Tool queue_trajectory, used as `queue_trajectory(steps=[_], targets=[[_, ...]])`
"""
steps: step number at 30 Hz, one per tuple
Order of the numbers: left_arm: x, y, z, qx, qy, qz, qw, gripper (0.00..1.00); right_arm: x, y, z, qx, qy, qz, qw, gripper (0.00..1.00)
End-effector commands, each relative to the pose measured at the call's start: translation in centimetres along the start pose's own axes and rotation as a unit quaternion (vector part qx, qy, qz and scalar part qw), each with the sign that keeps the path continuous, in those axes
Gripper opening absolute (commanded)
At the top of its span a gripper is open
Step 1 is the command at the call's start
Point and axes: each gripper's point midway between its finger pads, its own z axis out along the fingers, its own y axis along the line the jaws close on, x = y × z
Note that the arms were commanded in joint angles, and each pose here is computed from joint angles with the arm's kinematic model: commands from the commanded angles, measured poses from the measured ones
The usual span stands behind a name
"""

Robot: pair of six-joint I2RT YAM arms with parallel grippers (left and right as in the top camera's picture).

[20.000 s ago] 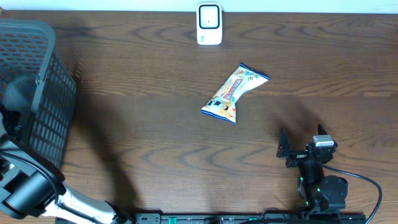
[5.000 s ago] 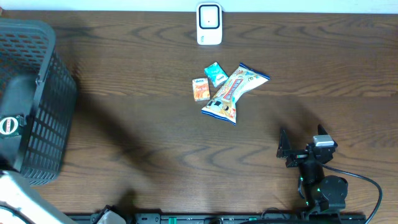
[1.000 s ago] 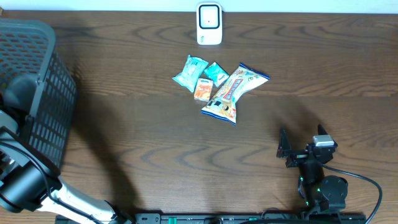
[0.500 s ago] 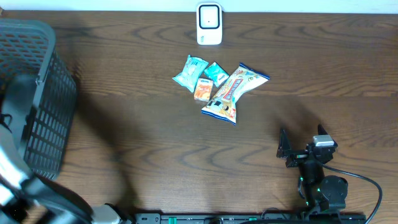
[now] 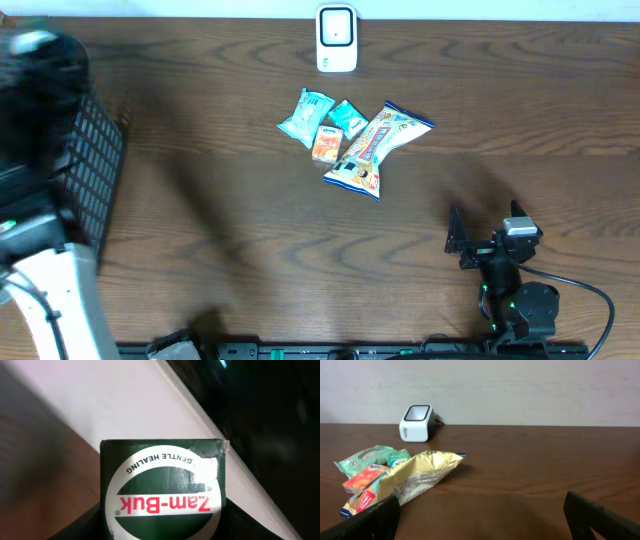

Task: Scan the item barcode
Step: 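Lift the Zam-Buk box out and set it on the table left of the items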

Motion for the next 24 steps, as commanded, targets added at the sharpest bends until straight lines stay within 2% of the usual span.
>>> queue_trajectory(steps=[1, 3, 6, 10, 13, 17, 19, 22, 24], targets=[[7.4, -4.3, 2.3, 0.069, 0.107, 0.116, 0.985, 0.53, 0.0, 0.2, 0.0, -0.002, 0.000, -0.003, 1.000, 0.99], [11.7, -4.4, 3.5, 0.060, 0.157, 0.172, 0.971, 0.53, 0.0, 0.2, 0.0, -0.002, 0.000, -0.003, 1.000, 0.99], [17.4, -1.5, 5.5, -0.025, 0.216, 0.237, 0.947, 0.54, 0.0, 0.2, 0.0, -0.002, 0.000, -0.003, 1.000, 0.99], [22.5, 2.9, 7.3, -0.118, 0.273, 0.294, 0.908, 0.57, 0.0, 0.2, 0.0, -0.002, 0.000, -0.003, 1.000, 0.99], [26.0, 5.7, 8.7, -0.155, 0.315, 0.309, 0.884, 0.59, 0.1, 0.2, 0.0, -0.002, 0.000, -0.003, 1.000, 0.99], [29.5, 9.3, 10.6, -0.184, 0.357, 0.311, 0.861, 0.60, 0.0, 0.2, 0.0, -0.002, 0.000, -0.003, 1.000, 0.99], [31.1, 11.1, 11.4, -0.197, 0.374, 0.310, 0.851, 0.65, 0.0, 0.2, 0.0, -0.002, 0.000, -0.003, 1.000, 0.99], [32.6, 12.8, 11.8, -0.210, 0.392, 0.310, 0.840, 0.81, 0.0, 0.2, 0.0, -0.002, 0.000, -0.003, 1.000, 0.99], [32.9, 13.2, 11.8, -0.213, 0.396, 0.310, 0.838, 0.83, 0.0, 0.2, 0.0, -0.002, 0.000, -0.003, 1.000, 0.99]])
